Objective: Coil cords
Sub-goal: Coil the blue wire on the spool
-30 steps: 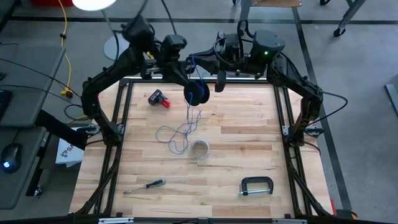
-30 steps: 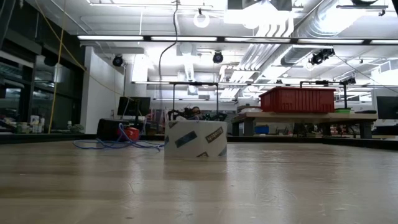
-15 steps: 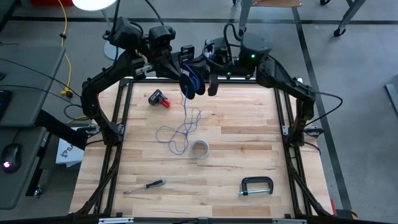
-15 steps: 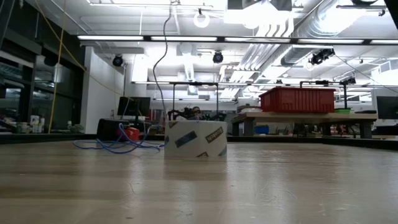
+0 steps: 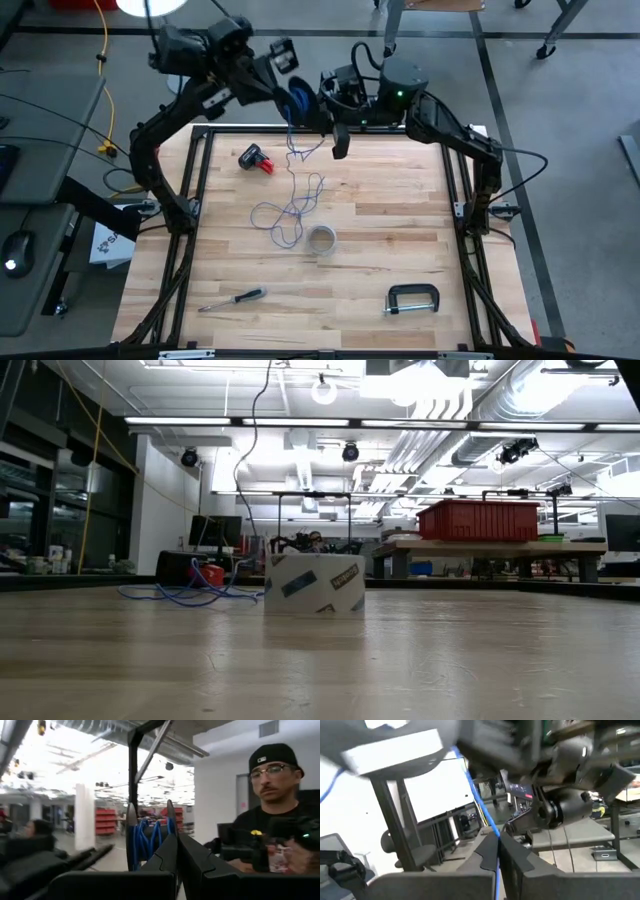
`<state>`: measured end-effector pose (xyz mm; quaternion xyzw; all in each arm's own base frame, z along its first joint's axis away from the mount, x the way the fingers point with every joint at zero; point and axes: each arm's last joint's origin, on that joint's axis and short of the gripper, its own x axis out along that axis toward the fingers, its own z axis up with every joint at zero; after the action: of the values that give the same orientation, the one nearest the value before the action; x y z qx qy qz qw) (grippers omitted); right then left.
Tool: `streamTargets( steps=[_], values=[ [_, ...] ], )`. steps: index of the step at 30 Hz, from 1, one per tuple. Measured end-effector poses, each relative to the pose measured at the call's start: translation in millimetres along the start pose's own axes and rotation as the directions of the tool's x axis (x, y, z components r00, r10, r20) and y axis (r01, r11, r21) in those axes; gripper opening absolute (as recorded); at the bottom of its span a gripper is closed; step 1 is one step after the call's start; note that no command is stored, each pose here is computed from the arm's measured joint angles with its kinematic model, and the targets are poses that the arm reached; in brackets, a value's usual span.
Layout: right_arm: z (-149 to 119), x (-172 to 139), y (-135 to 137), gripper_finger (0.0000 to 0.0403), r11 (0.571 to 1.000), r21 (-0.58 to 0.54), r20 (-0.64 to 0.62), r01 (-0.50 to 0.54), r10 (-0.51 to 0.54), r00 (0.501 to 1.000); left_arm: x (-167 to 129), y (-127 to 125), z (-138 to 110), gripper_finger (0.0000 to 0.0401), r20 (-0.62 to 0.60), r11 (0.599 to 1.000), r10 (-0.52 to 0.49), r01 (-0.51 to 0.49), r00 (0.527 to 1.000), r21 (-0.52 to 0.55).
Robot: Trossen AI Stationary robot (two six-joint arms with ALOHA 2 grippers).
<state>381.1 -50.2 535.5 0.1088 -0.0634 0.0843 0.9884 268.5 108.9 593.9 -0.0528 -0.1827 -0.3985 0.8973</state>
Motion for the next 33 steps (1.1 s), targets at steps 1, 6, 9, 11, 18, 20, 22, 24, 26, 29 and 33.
streamTargets(
  steps=[1, 6, 9, 11, 18, 20, 22, 24, 26, 29, 33],
  values=[
    [0, 0, 0, 0.0, 1.0, 0.0, 0.002, 0.0, 0.0, 1.0, -3, -1, 5, 0.0, 0.001, 1.0, 0.007, -0.007, 1.0, 0.016],
    [1, 0, 0, 0.0005, 1.0, -0.005, 0.013, 0.006, -0.006, 1.0, -15, -5, 20, 0.0, 0.001, 0.997, 0.048, -0.048, 0.999, 0.057],
    [-6, 2, -5, 0.0034, 1.0, -0.013, -0.038, 0.024, -0.024, 0.999, -19, -10, 29, 0.0, 0.03, 0.993, 0.073, -0.076, 0.997, 0.089],
    [-13, 4, -8, 0.0067, 0.999, -0.029, -0.086, 0.035, -0.038, 0.996, -21, -15, 34, 0.0, 0.039, 0.99, 0.074, -0.078, 0.996, 0.114],
    [-24, 16, -15, 0.0177, 0.988, -0.135, -0.09, 0.075, -0.088, 0.992, -21, -10, 31, 0.0, 0.041, 0.99, 0.089, -0.093, 0.995, 0.102],
    [-32, 21, -19, 0.0182, 0.985, -0.139, -0.111, 0.106, -0.122, 0.986, -21, -12, 33, 0.0, 0.042, 0.99, 0.085, -0.089, 0.996, 0.11],
    [-35, 21, -20, 0.0181, 0.982, -0.156, -0.13, 0.11, -0.131, 0.983, -21, -15, 34, 0.0, 0.042, 0.99, 0.081, -0.086, 0.996, 0.116],
    [-33, 20, -19, 0.0177, 0.978, -0.18, -0.128, 0.106, -0.131, 0.983, -22, -17, 36, 0.0, 0.042, 0.989, 0.081, -0.085, 0.996, 0.12],
    [-31, 18, -19, 0.0168, 0.975, -0.194, -0.124, 0.106, -0.131, 0.984, -23, -18, 37, 0.0, 0.037, 0.988, 0.084, -0.088, 0.996, 0.131],
    [-32, 19, -19, 0.0147, 0.975, -0.197, -0.126, 0.106, -0.132, 0.983, -26, -24, 42, 0.0, 0.036, 0.985, 0.088, -0.093, 0.995, 0.148],
    [-34, 18, -20, 0.009, 0.969, -0.202, -0.14, 0.143, -0.173, 0.975, -31, -30, 48, 0.0, 0.037, 0.979, 0.104, -0.109, 0.994, 0.174]
  ],
)
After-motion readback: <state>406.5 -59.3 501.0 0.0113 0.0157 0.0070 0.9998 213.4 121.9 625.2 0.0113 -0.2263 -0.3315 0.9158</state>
